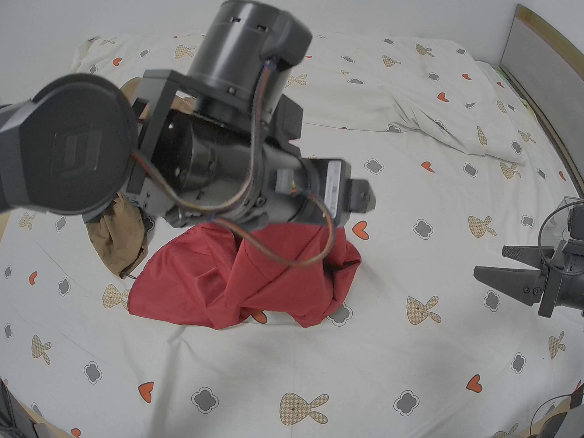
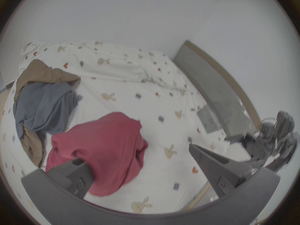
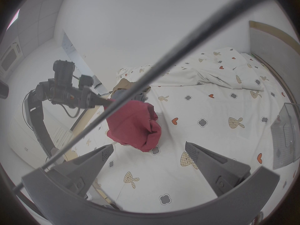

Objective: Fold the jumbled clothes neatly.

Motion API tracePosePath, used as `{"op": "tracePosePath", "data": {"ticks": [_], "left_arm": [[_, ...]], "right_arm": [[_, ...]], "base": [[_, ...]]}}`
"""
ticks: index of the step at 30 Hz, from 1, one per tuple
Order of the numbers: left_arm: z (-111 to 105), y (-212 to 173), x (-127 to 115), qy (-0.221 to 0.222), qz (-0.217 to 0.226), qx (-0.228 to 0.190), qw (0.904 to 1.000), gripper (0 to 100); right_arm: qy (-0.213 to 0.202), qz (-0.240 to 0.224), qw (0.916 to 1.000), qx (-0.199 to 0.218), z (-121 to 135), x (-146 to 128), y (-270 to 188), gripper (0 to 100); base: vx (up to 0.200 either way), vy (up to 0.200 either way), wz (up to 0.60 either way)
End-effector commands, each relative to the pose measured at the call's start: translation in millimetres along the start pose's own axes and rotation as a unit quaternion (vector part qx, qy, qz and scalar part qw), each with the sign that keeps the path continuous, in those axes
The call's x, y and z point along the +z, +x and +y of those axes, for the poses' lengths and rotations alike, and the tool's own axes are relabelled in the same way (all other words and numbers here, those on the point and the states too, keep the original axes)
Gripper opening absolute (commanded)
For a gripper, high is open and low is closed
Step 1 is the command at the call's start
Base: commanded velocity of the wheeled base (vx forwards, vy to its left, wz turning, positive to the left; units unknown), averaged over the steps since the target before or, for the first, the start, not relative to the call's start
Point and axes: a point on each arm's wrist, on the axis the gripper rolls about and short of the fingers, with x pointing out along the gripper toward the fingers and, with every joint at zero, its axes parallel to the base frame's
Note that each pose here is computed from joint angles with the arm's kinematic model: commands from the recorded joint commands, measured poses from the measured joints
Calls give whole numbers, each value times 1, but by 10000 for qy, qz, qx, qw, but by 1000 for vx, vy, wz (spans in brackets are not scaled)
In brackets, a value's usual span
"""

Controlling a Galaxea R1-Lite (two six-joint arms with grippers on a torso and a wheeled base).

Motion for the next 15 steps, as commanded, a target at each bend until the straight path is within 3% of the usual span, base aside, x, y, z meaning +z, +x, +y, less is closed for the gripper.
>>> {"op": "tracePosePath", "data": {"ticks": [1, 8, 12, 14, 15], "left_arm": [[-2, -12, -21, 244, 730, 169, 9969, 100], [-26, -12, 1, 288, 933, 76, 9952, 100], [-23, -6, -11, 323, 1490, 306, 9878, 100], [-5, -15, -16, 291, 2055, 675, 9759, 100], [-2, -18, -17, 276, 2134, 726, 9739, 100]], "right_arm": [[0, 77, 10000, 4, 0, -3, 2, 100], [4, 206, 9998, -19, -2, -8, 6, 100], [16, 418, 9991, -54, -3, -15, 13, 100], [18, 827, 9966, -58, -4, -25, 29, 100], [15, 898, 9959, -61, -4, -27, 32, 100]], "base": [[0, 0, 0], [0, 0, 0], [0, 0, 0], [0, 0, 0], [0, 0, 0]]}}
